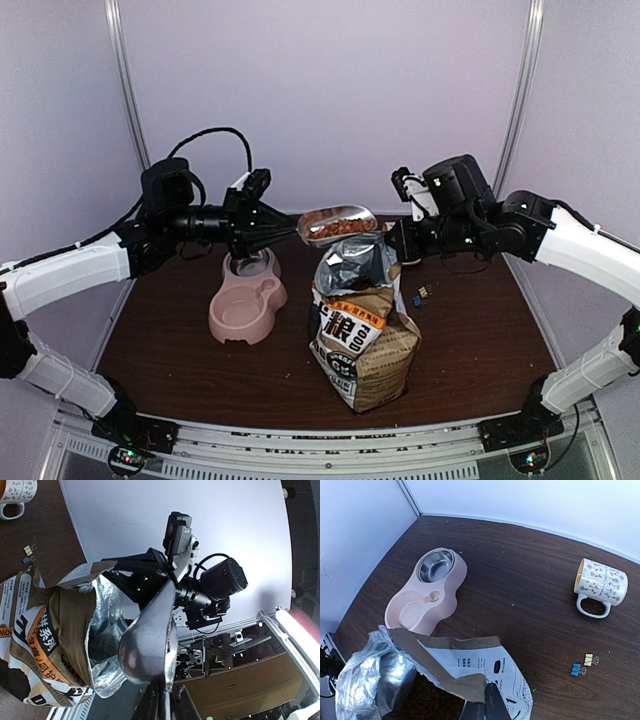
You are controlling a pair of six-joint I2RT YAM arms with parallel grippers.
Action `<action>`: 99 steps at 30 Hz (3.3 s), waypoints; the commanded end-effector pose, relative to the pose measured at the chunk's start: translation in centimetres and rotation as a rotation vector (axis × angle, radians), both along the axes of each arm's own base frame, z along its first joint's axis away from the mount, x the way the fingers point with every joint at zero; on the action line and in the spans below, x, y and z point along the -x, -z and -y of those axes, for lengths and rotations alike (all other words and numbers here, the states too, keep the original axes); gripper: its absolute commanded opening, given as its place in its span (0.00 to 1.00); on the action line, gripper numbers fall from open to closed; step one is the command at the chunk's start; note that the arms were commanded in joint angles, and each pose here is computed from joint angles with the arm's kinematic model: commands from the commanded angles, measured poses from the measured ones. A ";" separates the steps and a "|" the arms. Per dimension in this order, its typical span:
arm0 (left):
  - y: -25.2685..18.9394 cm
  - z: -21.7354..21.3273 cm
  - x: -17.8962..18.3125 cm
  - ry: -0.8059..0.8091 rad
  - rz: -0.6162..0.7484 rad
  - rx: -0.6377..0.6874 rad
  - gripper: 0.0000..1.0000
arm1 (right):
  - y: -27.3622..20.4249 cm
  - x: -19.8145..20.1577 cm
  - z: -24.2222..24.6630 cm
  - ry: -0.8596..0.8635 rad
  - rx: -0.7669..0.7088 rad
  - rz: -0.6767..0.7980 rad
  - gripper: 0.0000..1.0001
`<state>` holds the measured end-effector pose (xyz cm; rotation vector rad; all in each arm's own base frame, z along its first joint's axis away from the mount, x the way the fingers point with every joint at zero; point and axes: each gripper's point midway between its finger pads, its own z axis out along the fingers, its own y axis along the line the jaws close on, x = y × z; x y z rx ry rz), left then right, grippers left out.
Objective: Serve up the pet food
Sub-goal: Place the pet food in the pet food bowl.
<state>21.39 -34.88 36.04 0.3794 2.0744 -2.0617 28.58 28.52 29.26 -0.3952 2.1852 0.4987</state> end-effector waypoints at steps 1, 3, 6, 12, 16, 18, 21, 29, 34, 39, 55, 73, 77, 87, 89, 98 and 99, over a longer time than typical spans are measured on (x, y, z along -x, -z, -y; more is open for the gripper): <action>-2.9 -0.8 0.9 0.017 0.082 0.086 0.00 | -4.0 -1.8 2.2 0.117 -0.046 0.118 0.00; -3.0 -0.8 1.0 0.017 0.084 0.090 0.00 | -4.0 -1.8 2.3 0.118 -0.046 0.118 0.00; -3.5 -1.0 0.8 0.008 0.088 0.095 0.00 | -4.0 -1.7 2.4 0.120 -0.044 0.121 0.00; -3.2 -3.2 -1.0 -0.090 0.057 0.083 0.00 | -4.0 -1.7 2.6 0.124 -0.039 0.122 0.00; -2.0 -5.5 -2.9 -0.191 0.016 0.048 0.00 | -4.0 -1.7 2.7 0.127 -0.036 0.123 0.00; -1.0 -7.0 -3.9 -0.254 -0.002 0.026 0.00 | -3.9 -1.7 2.7 0.129 -0.035 0.123 0.00; 1.0 -9.6 -5.5 -0.357 -0.015 -0.022 0.00 | -3.9 -1.7 2.7 0.128 -0.035 0.123 0.00; 7.1 -15.2 -7.4 -0.532 -0.044 -0.095 0.00 | -3.7 -1.8 2.4 0.121 -0.036 0.118 0.00; 11.1 -17.2 -7.2 -0.570 -0.054 -0.157 0.00 | -3.8 -1.7 2.5 0.122 -0.038 0.119 0.00; 15.6 -19.4 -6.5 -0.599 -0.087 -0.246 0.00 | -3.7 -1.8 2.4 0.120 -0.036 0.115 0.00; 20.9 -21.9 -5.3 -0.591 -0.089 -0.520 0.00 | -3.4 -1.8 2.4 0.120 -0.026 0.109 0.00; 21.5 -22.8 -5.3 -0.553 -0.060 -0.652 0.00 | -3.1 -2.0 2.1 0.119 -0.017 0.104 0.00; 21.4 -23.0 -5.5 -0.551 -0.051 -0.671 0.00 | -3.1 -2.1 2.1 0.119 -0.015 0.103 0.00; 21.1 -22.9 -5.7 -0.535 -0.043 -0.676 0.00 | -3.0 -2.2 1.8 0.114 -0.008 0.101 0.00; 21.0 -23.0 -5.7 -0.535 -0.040 -0.682 0.00 | -2.9 -2.2 1.9 0.114 -0.007 0.099 0.00; 20.7 -23.2 -5.7 -0.530 -0.026 -0.709 0.00 | -2.9 -2.2 1.8 0.111 -0.007 0.098 0.00; 20.7 -23.2 -5.7 -0.529 -0.023 -0.712 0.00 | -2.9 -2.2 1.8 0.111 -0.007 0.098 0.00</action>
